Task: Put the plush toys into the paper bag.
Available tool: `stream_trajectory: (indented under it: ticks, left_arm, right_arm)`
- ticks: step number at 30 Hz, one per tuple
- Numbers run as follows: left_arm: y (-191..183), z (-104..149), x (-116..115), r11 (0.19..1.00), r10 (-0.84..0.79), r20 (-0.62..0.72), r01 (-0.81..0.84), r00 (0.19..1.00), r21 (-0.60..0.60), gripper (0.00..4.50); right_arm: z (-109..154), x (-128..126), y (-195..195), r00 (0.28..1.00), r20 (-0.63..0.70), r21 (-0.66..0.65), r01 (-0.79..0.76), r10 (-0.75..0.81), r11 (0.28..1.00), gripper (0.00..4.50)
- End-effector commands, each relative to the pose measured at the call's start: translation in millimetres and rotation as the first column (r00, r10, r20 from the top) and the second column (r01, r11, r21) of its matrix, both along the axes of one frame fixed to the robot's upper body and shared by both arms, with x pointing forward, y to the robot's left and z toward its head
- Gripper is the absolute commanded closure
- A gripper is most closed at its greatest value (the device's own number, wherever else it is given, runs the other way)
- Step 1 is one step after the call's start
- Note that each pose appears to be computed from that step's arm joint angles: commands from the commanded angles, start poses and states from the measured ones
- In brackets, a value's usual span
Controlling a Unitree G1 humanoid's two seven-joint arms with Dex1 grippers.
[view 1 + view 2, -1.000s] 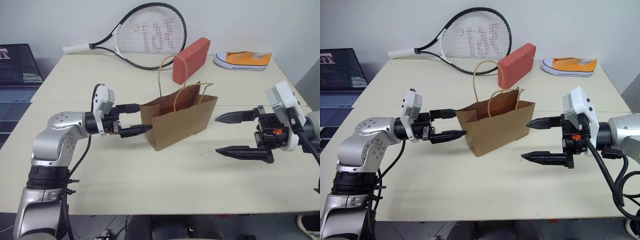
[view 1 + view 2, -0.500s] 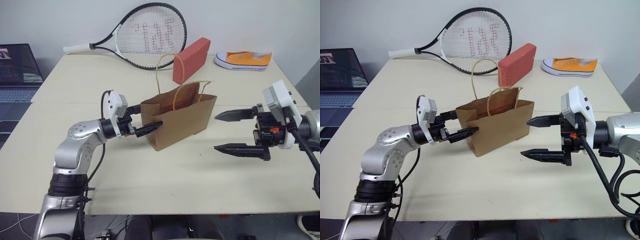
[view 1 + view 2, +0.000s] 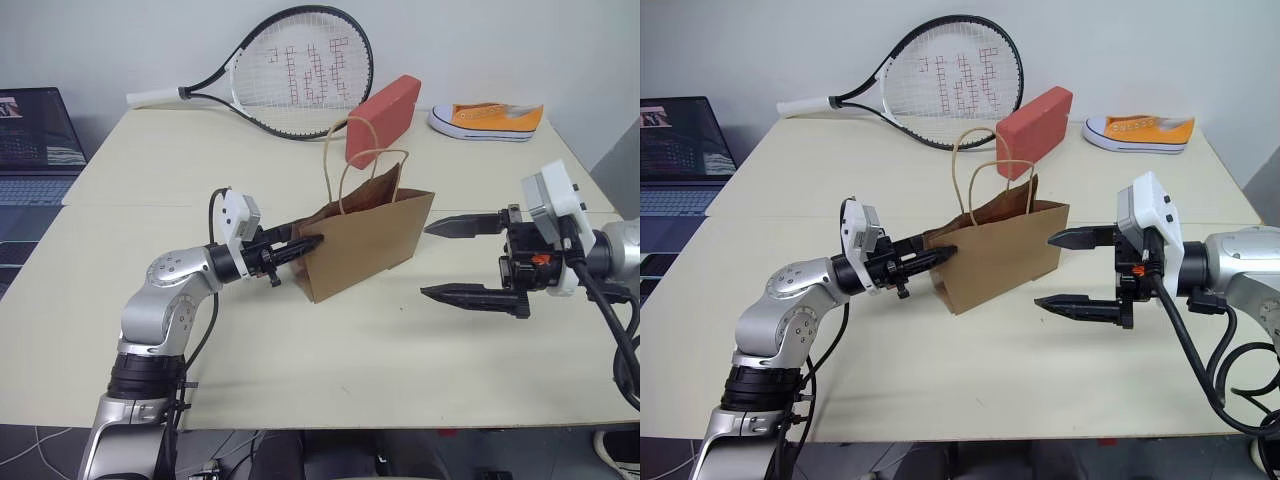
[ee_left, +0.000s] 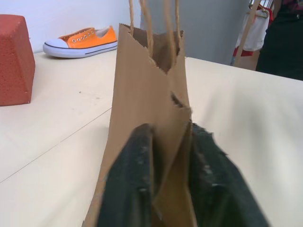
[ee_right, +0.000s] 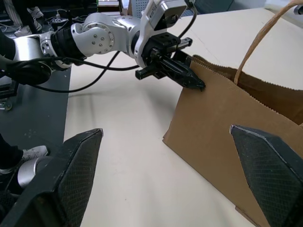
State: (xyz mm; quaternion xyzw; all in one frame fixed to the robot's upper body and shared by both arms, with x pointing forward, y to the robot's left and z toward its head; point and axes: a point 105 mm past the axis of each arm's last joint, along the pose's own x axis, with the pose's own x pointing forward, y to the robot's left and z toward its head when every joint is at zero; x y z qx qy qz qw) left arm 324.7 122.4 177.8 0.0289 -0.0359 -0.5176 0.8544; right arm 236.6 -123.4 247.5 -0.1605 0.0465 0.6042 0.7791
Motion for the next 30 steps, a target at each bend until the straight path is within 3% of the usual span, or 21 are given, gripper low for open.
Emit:
stream_trajectory:
  ticks: [1,8,12,20,24,29,30]
  left_arm:
    - [-2.2,17.0,0.5,1.0,0.002,0.087,0.0,0.996,-0.025,4.46]
    - [1.8,25.2,1.9,0.997,-0.035,0.069,0.04,0.997,-0.066,4.46]
    - [-5.6,27.1,-8.2,0.979,-0.205,0.032,0.205,0.978,-0.003,4.46]
    - [-26.5,31.7,8.3,0.926,-0.377,-0.01,0.378,0.926,0.026,4.46]
    - [-31.3,12.6,14.6,0.903,-0.419,-0.065,0.423,0.906,0.072,4.46]
    - [-29.8,6.9,29.3,0.914,-0.379,-0.068,0.385,0.923,0.127,4.46]
    - [-28.2,6.2,31.5,0.914,-0.373,-0.072,0.38,0.925,0.144,4.28]
  right_arm:
    - [5.8,-1.4,1.3,0.997,0.071,-0.006,0.0,0.0,1.0,0.0]
    - [5.8,1.6,0.6,0.978,0.204,0.009,0.04,-0.041,0.999,0.0]
    - [3.7,-13.1,-6.2,0.992,0.124,-0.025,0.018,-0.015,1.0,0.0]
    - [15.6,-41.1,-27.4,0.993,0.054,-0.031,0.106,-0.104,0.994,0.0]
    - [15.9,-45.6,-30.5,0.984,0.066,-0.03,0.168,-0.166,0.985,0.0]
    - [9.8,-43.7,-30.5,0.974,0.069,-0.052,0.218,-0.215,0.974,0.0]
    - [9.6,-43.6,-30.3,0.974,0.068,-0.052,0.22,-0.217,0.974,0.0]
